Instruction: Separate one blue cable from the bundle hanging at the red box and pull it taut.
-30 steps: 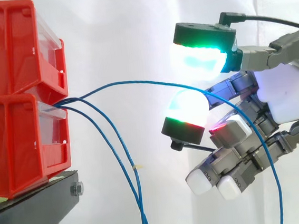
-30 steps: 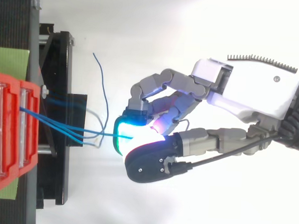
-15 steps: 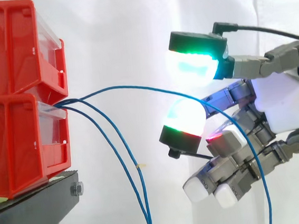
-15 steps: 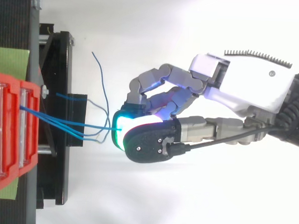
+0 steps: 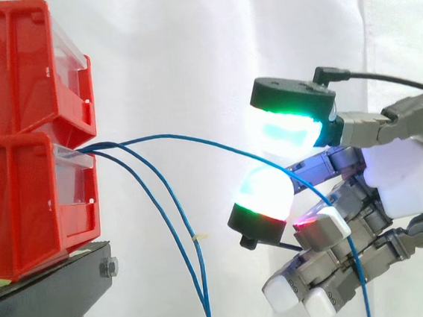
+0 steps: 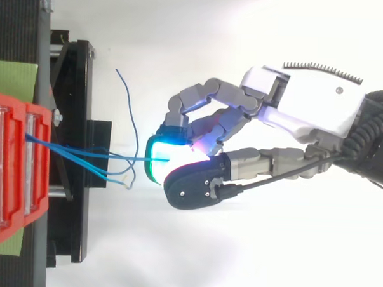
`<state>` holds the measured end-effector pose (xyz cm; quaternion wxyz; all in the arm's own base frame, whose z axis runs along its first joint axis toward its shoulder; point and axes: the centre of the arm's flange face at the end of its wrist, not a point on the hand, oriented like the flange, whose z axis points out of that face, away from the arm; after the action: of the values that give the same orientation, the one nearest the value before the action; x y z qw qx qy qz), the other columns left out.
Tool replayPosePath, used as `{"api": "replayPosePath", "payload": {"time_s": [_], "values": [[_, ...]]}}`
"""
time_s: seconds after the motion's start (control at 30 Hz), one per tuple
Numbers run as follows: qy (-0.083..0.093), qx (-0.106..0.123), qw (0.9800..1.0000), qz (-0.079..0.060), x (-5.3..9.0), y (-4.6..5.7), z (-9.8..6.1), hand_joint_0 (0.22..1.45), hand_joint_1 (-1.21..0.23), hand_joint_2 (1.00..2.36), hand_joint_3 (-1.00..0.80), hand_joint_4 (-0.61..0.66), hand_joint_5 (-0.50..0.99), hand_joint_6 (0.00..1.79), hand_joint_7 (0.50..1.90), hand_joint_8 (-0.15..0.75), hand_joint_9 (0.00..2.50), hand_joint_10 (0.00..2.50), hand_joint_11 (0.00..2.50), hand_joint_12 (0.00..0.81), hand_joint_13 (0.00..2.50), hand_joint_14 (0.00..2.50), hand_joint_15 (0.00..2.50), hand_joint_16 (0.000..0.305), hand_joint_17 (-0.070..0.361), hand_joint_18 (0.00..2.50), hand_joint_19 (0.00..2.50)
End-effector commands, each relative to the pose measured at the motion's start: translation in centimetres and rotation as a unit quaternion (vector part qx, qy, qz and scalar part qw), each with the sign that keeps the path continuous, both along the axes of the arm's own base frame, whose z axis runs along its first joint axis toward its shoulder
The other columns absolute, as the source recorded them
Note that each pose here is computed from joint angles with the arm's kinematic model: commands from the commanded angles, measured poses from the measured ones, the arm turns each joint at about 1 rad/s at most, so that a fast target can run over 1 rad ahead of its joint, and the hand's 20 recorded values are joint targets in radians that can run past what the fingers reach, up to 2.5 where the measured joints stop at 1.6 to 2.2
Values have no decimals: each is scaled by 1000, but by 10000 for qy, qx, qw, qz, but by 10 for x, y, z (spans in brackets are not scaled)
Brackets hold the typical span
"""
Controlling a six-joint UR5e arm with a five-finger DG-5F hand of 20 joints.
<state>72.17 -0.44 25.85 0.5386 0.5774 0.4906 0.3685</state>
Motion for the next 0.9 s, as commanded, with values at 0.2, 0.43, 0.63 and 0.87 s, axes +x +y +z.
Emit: {"api": "replayPosePath", "payload": {"time_s": [0.2,0.43,0.63,0.87], "values": [[-2,51,10000,-19,0,-1,-2,600,-670,1021,-229,106,-189,886,1145,298,1120,26,1170,370,752,21,510,50,114,568,534],[-31,58,10000,-19,1,-1,-2,617,-730,1014,-321,113,-202,922,1005,288,1075,27,1188,365,738,19,513,50,113,565,525],[-47,58,10000,-42,1,-1,-2,534,-471,1000,-500,118,-181,900,1014,316,1154,25,1182,378,764,21,519,53,118,578,544],[-47,58,10000,-42,1,-1,-2,586,-517,1017,-277,108,-173,895,1073,304,1161,25,1192,376,765,21,521,51,114,575,546]]}}
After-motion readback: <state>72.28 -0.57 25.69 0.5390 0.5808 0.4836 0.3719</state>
